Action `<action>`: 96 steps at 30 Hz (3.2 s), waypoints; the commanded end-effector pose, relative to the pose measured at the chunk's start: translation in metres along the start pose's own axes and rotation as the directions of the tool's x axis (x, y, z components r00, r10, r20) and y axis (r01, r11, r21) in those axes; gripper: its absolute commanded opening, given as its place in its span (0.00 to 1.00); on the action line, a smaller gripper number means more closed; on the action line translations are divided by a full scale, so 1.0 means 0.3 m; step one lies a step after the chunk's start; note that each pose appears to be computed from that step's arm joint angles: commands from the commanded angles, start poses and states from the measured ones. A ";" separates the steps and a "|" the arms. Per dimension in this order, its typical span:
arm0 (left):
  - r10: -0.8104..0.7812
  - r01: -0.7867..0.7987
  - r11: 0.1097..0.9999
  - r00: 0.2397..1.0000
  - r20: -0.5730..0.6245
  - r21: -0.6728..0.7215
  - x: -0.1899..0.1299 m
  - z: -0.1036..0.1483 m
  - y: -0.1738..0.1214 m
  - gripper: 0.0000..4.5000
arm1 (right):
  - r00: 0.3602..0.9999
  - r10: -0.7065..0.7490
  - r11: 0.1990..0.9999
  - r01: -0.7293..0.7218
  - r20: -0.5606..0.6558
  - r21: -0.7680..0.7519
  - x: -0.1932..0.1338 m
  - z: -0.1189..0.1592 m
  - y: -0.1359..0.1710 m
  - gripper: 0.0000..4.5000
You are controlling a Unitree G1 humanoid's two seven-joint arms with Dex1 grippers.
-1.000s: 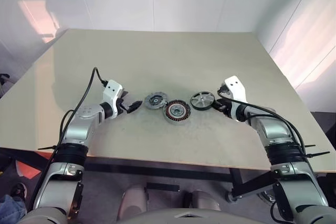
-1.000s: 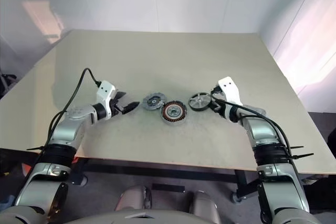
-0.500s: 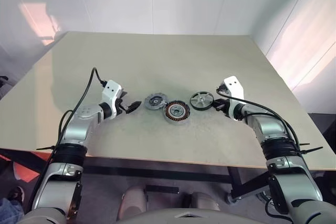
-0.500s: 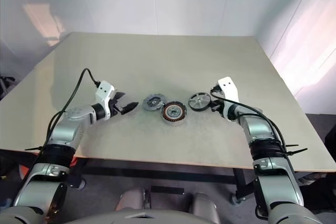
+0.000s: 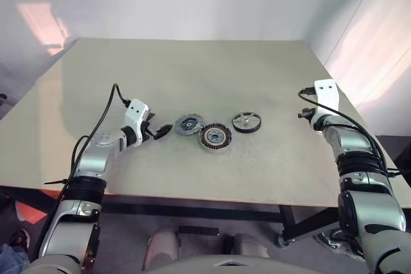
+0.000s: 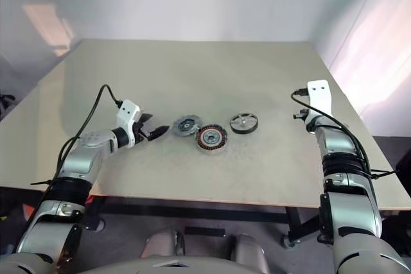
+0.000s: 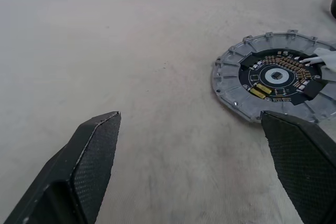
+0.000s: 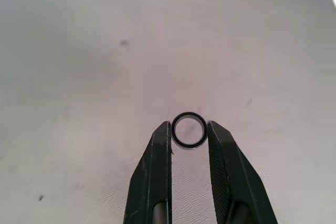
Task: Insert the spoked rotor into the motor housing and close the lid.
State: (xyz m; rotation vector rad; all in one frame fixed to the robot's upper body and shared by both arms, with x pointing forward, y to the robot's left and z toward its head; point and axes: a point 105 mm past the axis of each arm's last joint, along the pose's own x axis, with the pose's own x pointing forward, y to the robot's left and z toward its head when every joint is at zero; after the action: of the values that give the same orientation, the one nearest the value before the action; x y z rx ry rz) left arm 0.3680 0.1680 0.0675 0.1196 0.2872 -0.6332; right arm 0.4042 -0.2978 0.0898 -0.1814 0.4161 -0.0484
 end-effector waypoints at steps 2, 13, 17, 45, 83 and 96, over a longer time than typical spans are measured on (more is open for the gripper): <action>0.000 -0.002 0.999 0.999 0.054 0.033 0.001 0.064 0.004 1.00 | 0.881 0.405 0.914 -0.393 0.244 -0.097 -0.110 0.223 0.254 0.15; -0.003 0.002 0.999 0.999 0.052 0.032 0.012 0.063 0.000 1.00 | 0.603 0.796 0.586 -0.748 0.052 -0.312 -0.307 0.093 0.601 0.15; 0.002 -0.004 0.999 0.999 0.051 0.032 0.006 0.058 0.003 1.00 | 0.596 0.803 0.568 -0.773 -0.014 -0.283 -0.288 0.029 0.636 0.15; 0.016 -0.017 0.999 0.999 0.040 0.034 -0.004 0.045 0.015 1.00 | 0.581 0.809 0.532 -0.790 -0.094 -0.305 -0.276 -0.022 0.707 0.15; 0.021 -0.021 1.000 0.999 0.026 0.014 -0.010 0.016 0.005 1.00 | 0.617 0.781 0.567 -0.766 -0.099 -0.303 -0.263 -0.009 0.685 0.22; 0.014 -0.014 1.000 1.000 0.025 0.017 -0.004 0.017 0.001 1.00 | 0.632 0.774 0.584 -0.736 -0.038 -0.343 -0.273 0.053 0.668 1.00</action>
State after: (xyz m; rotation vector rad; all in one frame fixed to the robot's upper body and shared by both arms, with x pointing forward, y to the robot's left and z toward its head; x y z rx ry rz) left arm 0.3638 0.1689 0.0577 0.1101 0.3080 -0.6200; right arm 0.3315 -0.0884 0.0775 -0.3114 0.4268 0.9210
